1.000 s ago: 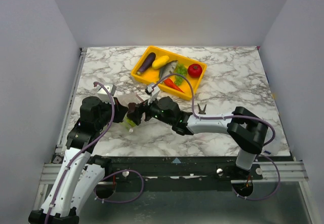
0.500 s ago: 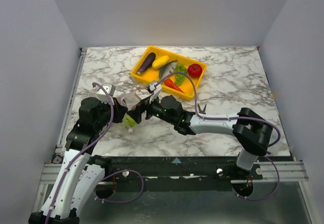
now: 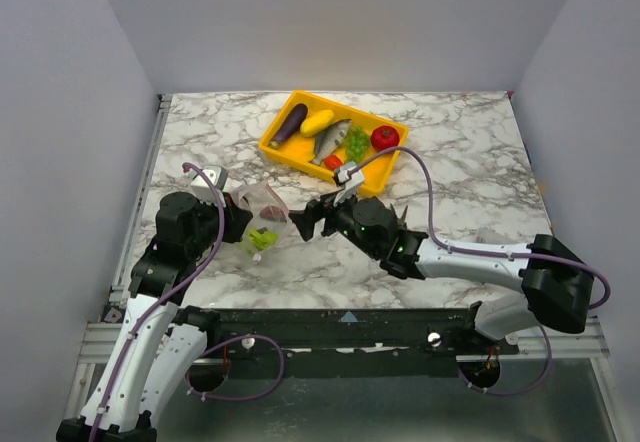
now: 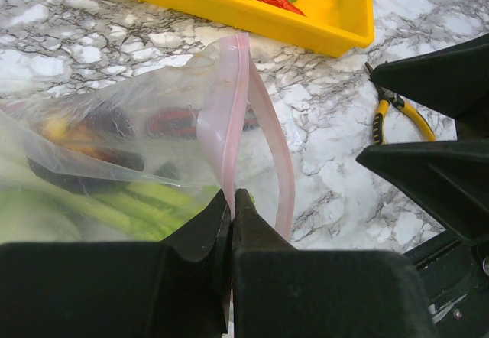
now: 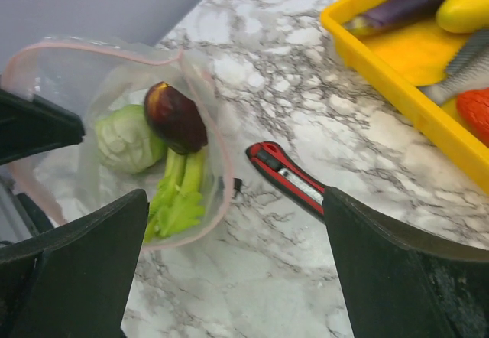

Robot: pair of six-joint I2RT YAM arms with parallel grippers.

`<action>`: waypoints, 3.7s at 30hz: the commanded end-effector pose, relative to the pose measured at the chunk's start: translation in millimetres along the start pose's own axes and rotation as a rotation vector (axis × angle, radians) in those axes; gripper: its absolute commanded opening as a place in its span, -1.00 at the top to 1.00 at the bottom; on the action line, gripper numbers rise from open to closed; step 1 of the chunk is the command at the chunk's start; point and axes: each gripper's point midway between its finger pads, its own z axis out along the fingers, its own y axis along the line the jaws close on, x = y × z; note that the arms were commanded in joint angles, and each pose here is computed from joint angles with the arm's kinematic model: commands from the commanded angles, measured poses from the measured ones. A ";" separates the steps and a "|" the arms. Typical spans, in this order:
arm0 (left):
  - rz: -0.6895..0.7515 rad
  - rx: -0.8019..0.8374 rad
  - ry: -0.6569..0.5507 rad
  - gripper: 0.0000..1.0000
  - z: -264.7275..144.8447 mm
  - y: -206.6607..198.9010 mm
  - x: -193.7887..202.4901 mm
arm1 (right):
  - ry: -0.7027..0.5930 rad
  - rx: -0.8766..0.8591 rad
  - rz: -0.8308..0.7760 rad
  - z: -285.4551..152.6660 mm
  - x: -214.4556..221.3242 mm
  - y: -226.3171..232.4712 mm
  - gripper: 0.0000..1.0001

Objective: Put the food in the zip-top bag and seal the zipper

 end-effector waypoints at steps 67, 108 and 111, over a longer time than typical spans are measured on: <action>0.004 0.026 0.007 1.00 3.7 -3.0 -0.4 | 0.437 1.031 -0.314 80.7 26.1 -395.9 -0.12; 0.002 0.016 0.023 1.00 6.6 -0.3 0.6 | 0.364 -0.517 0.334 26.0 21.4 35.9 0.82; 0.004 0.015 0.016 1.00 5.7 -0.5 -0.4 | 0.365 -0.483 0.314 38.7 27.0 42.7 0.56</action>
